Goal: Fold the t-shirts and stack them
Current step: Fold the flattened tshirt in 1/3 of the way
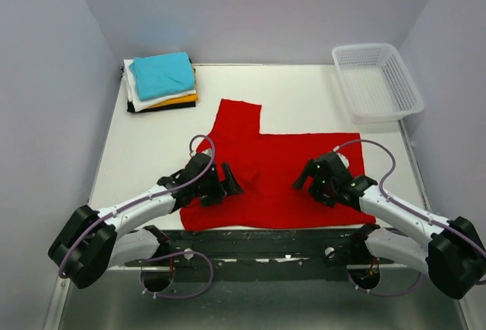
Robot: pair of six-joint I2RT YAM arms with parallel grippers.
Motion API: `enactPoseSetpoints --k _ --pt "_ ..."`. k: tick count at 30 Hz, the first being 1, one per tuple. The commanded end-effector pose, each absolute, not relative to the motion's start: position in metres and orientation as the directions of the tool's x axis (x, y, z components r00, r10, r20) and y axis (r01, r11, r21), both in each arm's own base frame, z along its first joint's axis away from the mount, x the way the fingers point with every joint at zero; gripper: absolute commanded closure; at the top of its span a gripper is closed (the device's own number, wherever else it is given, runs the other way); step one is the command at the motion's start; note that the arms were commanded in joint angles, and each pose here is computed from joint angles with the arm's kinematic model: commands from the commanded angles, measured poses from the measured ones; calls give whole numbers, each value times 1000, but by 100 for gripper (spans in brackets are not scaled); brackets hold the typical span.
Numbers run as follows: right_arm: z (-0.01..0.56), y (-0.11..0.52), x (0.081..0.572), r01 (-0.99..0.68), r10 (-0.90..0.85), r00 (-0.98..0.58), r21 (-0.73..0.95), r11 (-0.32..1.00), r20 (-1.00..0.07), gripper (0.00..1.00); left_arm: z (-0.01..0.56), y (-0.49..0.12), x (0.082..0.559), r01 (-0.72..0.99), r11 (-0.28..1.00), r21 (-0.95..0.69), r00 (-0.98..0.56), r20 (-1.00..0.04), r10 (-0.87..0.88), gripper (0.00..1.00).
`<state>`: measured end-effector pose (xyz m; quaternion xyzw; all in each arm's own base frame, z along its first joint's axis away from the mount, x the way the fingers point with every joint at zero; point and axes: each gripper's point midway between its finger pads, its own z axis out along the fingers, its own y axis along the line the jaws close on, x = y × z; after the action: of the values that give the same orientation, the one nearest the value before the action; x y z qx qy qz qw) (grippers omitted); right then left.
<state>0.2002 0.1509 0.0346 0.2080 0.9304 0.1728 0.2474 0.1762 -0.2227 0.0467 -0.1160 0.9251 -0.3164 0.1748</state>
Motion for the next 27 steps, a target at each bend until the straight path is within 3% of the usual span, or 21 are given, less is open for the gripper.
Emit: enactPoseSetpoints --k 1,4,12,22,27 --pt "9 127 140 389 455 -862 285 876 -222 0 16 -191 155 -206 847 -490 -916 -208 -343 1" --pt "9 126 140 381 448 -864 284 880 -230 0 15 -191 151 -203 849 -489 -919 -203 -337 1" --pt "57 120 189 313 397 -808 254 915 -435 0 32 -189 147 -164 840 -518 -917 -233 -323 1" --pt "108 137 233 162 343 -720 334 929 -604 0 83 -199 182 -53 850 -525 -883 -373 -285 1" --pt "114 133 248 168 336 -677 308 937 -654 0 104 -198 213 -17 862 -507 -850 -446 -279 1"
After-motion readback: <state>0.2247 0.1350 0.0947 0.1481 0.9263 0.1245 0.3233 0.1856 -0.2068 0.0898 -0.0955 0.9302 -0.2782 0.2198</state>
